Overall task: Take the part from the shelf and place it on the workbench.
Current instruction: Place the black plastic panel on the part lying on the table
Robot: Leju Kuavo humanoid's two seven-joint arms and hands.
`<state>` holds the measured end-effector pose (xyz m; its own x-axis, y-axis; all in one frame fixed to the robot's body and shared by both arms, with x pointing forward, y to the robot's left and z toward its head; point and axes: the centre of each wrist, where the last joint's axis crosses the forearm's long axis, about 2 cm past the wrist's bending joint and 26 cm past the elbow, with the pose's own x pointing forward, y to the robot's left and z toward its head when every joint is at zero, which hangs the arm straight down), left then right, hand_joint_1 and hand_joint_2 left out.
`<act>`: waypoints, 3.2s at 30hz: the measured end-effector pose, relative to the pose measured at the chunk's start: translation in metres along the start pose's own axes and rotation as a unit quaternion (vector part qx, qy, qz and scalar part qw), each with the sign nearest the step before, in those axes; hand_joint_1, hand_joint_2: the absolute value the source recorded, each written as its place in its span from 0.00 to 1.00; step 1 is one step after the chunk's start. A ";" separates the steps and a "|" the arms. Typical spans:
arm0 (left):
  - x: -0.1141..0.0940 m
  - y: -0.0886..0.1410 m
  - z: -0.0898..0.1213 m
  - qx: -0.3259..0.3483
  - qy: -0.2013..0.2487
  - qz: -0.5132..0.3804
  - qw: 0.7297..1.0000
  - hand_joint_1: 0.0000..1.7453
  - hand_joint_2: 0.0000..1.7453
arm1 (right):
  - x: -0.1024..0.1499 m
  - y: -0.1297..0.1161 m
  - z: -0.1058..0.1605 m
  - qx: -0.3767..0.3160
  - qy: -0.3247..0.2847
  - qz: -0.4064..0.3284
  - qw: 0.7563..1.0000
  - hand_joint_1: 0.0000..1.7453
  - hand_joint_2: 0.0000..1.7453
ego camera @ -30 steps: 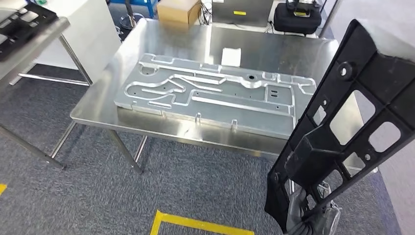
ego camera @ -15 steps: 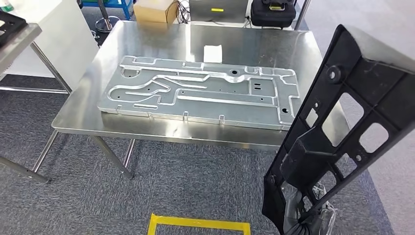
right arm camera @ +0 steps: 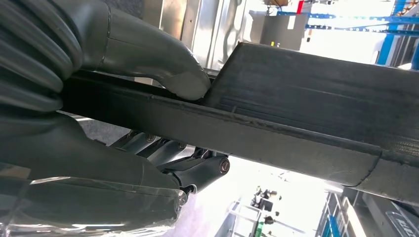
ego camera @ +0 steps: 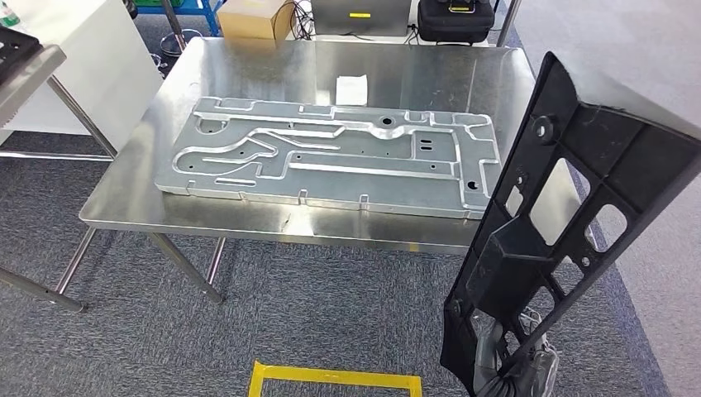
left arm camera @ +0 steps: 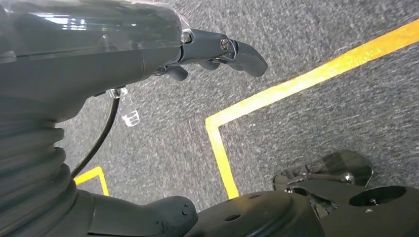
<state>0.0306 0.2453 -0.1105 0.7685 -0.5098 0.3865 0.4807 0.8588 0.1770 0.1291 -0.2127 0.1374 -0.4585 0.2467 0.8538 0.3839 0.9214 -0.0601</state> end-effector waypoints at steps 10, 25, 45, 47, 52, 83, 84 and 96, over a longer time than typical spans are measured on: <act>0.000 0.001 0.000 -0.009 0.006 -0.002 1.000 0.00 1.00 | 0.000 0.002 -0.002 0.004 -0.033 0.029 0.999 1.00 1.00; -0.001 0.004 -0.001 -0.012 0.001 -0.018 1.000 0.00 1.00 | 0.021 -0.022 -0.045 -0.013 -0.156 0.068 0.985 1.00 1.00; -0.006 0.006 0.000 -0.023 0.008 -0.016 1.000 0.00 1.00 | 0.018 -0.025 -0.044 -0.003 -0.153 0.079 0.985 1.00 1.00; -0.007 0.009 0.000 -0.019 0.009 -0.017 1.000 0.00 1.00 | 0.018 -0.024 -0.044 -0.002 -0.152 0.080 0.985 1.00 1.00; -0.006 0.012 -0.001 -0.017 0.007 -0.019 1.000 0.00 1.00 | 0.017 -0.024 -0.041 -0.001 -0.147 0.081 0.986 1.00 1.00; 0.000 0.005 -0.001 -0.025 -0.004 -0.027 0.999 0.00 1.00 | -0.017 -0.015 -0.038 0.161 -0.077 0.311 0.933 1.00 1.00; 0.000 0.005 -0.001 -0.026 -0.005 -0.030 0.999 0.00 1.00 | -0.024 -0.013 -0.041 0.178 -0.071 0.331 0.924 1.00 1.00; 0.006 0.011 -0.004 -0.044 -0.015 -0.083 0.995 0.00 1.00 | -0.100 0.055 -0.135 0.309 -0.067 0.515 0.797 1.00 1.00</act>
<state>0.0425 0.2511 -0.1100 0.6637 -0.6413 0.3850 0.6360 0.7548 0.1609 0.3043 -0.2278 0.1187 -0.2529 0.9593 0.1258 0.1630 0.1704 -0.9718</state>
